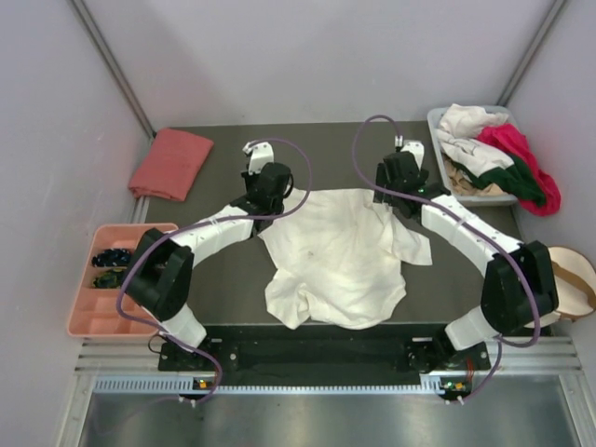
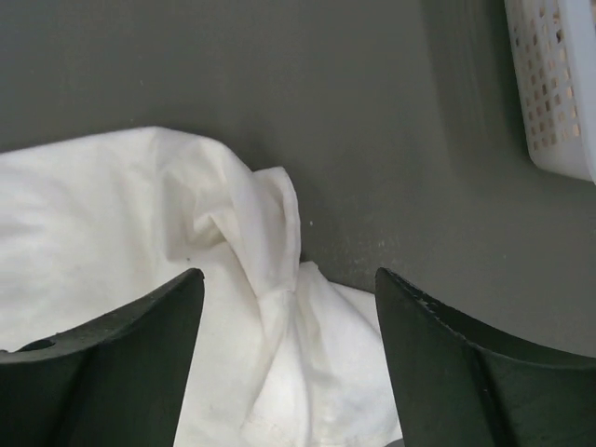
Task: Fold and stack the t-shirts
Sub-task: Flatten out the tshirt
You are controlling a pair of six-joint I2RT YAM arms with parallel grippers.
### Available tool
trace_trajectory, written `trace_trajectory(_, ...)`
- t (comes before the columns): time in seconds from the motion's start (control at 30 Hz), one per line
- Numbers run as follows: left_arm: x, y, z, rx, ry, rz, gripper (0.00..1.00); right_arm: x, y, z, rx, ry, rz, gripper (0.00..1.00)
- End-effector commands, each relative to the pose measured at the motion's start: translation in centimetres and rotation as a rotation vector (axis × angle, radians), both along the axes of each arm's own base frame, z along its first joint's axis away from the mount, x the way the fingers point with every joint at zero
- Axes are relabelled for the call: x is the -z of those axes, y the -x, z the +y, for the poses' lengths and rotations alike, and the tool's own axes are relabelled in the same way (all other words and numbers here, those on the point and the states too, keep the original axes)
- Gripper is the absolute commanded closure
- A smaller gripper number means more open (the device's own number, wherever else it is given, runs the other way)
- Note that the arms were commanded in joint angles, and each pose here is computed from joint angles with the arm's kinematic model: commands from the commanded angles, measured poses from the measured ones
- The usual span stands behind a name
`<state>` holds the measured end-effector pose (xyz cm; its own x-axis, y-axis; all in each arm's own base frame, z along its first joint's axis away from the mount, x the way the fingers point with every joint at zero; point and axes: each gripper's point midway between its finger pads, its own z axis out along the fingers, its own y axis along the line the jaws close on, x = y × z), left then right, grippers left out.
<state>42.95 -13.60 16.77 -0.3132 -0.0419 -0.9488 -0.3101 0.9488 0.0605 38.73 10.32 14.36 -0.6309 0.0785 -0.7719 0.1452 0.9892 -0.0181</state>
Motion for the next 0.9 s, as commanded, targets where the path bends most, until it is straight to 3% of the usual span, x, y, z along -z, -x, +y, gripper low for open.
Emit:
trace_trajectory(0.0,-6.0,-2.8,0.8,-0.08,0.077,-0.199,1.0,-5.1,-0.5,0.3,-0.001,-0.087,-0.178,0.25)
trace_trajectory(0.17,-5.2,-3.1,2.1,-0.086,0.102,-0.178,1.0,-6.0,5.4,2.5,-0.136,-0.199,-0.136,0.25)
trace_trajectory(0.27,-4.7,-3.0,2.3,-0.086,0.102,-0.162,1.0,-4.4,9.2,1.9,-0.113,-0.26,-0.07,0.25)
trace_trajectory(0.4,-4.0,-2.7,2.1,-0.069,0.118,-0.144,1.0,0.6,12.4,-0.3,-0.026,-0.23,0.026,0.25)
trace_trajectory(0.7,-2.8,-2.1,1.7,-0.051,0.148,-0.109,1.0,8.2,11.5,0.0,0.031,-0.198,0.126,0.25)
trace_trajectory(0.87,-2.7,-1.5,2.2,-0.058,0.14,-0.104,1.0,9.3,9.8,1.6,0.01,-0.243,0.114,0.25)
